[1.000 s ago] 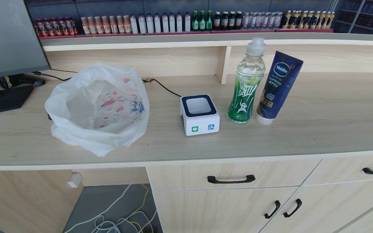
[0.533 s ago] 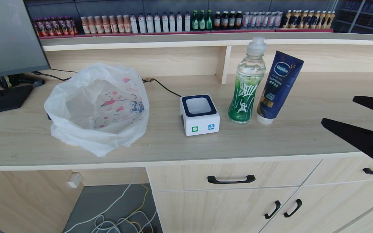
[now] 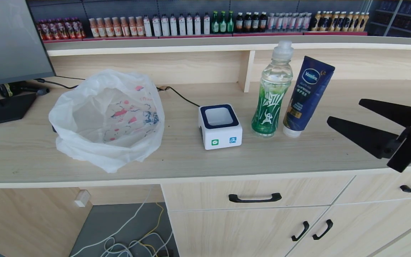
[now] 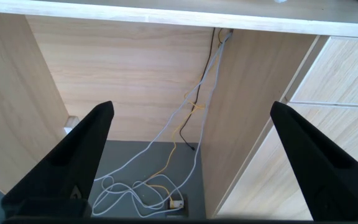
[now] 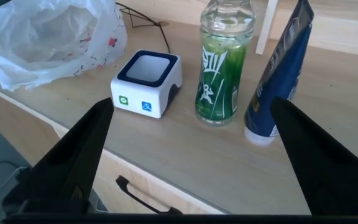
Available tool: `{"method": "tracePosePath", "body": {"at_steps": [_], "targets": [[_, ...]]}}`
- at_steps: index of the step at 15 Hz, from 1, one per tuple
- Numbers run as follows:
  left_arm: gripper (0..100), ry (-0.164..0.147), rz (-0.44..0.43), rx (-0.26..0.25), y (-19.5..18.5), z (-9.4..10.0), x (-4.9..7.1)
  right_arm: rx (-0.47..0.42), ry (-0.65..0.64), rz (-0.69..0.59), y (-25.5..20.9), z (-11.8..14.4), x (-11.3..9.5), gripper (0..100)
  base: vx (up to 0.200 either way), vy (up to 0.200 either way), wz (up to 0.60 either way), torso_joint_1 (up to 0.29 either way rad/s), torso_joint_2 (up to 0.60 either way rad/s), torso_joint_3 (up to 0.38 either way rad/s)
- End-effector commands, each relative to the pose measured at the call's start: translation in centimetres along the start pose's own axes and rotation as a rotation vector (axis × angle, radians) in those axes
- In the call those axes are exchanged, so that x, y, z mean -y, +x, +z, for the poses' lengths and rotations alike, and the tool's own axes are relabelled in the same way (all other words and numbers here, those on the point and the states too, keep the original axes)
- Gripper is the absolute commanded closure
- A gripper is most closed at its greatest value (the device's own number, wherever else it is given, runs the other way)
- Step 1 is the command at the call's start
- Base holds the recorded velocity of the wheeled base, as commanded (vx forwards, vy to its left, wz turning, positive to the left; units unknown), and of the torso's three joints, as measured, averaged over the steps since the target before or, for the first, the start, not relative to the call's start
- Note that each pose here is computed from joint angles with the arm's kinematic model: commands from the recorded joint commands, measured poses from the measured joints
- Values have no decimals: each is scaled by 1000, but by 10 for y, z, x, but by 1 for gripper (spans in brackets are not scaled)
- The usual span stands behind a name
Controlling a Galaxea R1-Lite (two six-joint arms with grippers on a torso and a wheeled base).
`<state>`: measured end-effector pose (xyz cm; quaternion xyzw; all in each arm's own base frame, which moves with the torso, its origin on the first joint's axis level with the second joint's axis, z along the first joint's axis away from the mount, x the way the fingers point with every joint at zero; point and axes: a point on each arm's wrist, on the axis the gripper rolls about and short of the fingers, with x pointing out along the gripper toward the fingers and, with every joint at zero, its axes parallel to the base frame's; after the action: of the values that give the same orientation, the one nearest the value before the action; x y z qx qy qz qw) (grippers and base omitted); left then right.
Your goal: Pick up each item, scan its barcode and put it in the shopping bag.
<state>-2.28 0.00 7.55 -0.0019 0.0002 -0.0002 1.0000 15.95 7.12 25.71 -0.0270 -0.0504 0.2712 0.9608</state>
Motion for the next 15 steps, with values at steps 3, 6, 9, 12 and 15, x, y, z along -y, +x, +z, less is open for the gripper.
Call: {"method": "tracePosePath", "body": {"at_steps": [3,6,9,12,15], "targets": [[0,-1,-1,0,0,0,0,-22,-18,-33,16,-10,-6,0,0,0,0,0,0,0],[0,-1,0,0,0,0,0,-7,-9,-96,34,-16,-23,0,0,0,0,0,0,0],[0,-1,0,0,0,0,0,7,-7,-178,62,-22,-34,0,0,0,0,0,0,0],[0,-1,0,0,0,0,0,20,-5,-220,77,-19,-34,0,0,0,0,0,0,0],[0,-1,0,0,0,0,0,10,-20,-247,94,-21,-34,0,0,0,0,0,0,0]]}}
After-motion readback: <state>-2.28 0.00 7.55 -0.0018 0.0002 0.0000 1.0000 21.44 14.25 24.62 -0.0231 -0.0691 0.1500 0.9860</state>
